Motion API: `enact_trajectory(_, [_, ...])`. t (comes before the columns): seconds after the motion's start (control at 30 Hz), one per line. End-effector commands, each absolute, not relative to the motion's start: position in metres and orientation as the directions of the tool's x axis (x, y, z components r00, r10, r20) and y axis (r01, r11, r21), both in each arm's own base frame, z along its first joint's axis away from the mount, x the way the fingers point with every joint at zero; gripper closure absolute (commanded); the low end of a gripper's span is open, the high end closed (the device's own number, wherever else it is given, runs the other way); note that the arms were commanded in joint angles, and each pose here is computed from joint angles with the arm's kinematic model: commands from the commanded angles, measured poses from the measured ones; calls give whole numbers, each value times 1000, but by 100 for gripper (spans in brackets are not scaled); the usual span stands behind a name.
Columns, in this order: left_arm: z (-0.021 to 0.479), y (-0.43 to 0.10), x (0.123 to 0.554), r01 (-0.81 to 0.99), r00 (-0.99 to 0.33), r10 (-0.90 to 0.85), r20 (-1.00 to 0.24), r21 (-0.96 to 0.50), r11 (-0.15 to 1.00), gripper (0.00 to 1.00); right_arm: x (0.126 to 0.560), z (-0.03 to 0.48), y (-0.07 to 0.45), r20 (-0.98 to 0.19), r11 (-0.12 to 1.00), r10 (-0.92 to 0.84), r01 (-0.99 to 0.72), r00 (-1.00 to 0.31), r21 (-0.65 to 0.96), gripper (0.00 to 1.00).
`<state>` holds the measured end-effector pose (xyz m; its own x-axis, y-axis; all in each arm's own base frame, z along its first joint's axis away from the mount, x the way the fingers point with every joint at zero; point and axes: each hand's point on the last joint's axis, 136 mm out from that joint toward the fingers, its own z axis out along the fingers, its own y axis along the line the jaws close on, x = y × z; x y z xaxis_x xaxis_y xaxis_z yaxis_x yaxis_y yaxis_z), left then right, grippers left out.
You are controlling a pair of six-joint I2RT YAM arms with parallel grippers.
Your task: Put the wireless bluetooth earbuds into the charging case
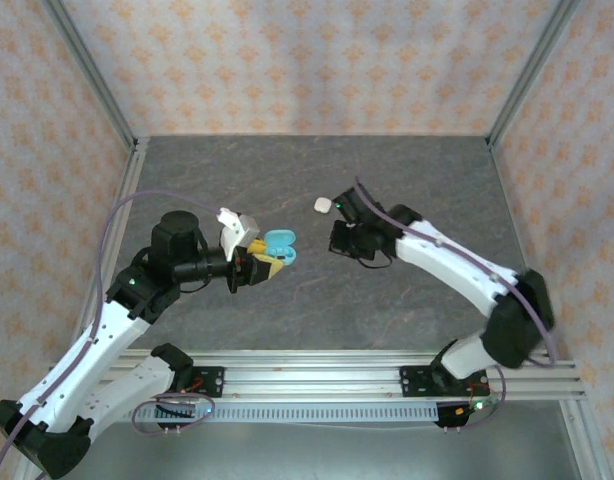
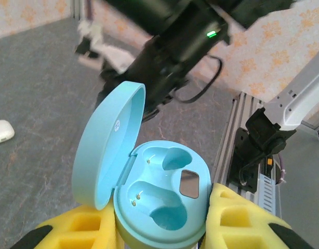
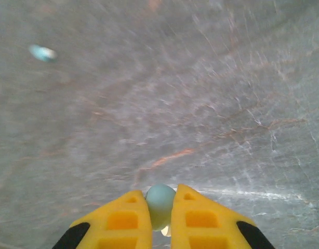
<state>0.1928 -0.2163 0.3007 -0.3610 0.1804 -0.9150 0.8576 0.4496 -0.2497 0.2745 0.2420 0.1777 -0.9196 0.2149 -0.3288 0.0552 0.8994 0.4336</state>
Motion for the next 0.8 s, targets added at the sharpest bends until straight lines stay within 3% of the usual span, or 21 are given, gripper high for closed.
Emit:
enact_trajectory(0.0, [325, -219, 191, 901, -234, 149, -961, -156, 405, 81, 265, 224, 245, -424, 843, 247, -23, -871, 538, 93])
enact_trajectory(0.27, [337, -226, 200, 914, -152, 128, -980, -91, 394, 81, 205, 315, 294, -593, 691, 117, -363, -797, 625, 94])
enact_trajectory(0.6, [336, -227, 202, 919, -96, 149, -984, -31, 393, 87, 186, 369, 296, -685, 606, 163, -476, -710, 637, 96])
enact_trajectory(0.77, [336, -227, 202, 918, -93, 137, -986, -31, 396, 87, 168, 386, 315, -696, 501, 106, -566, -710, 654, 96])
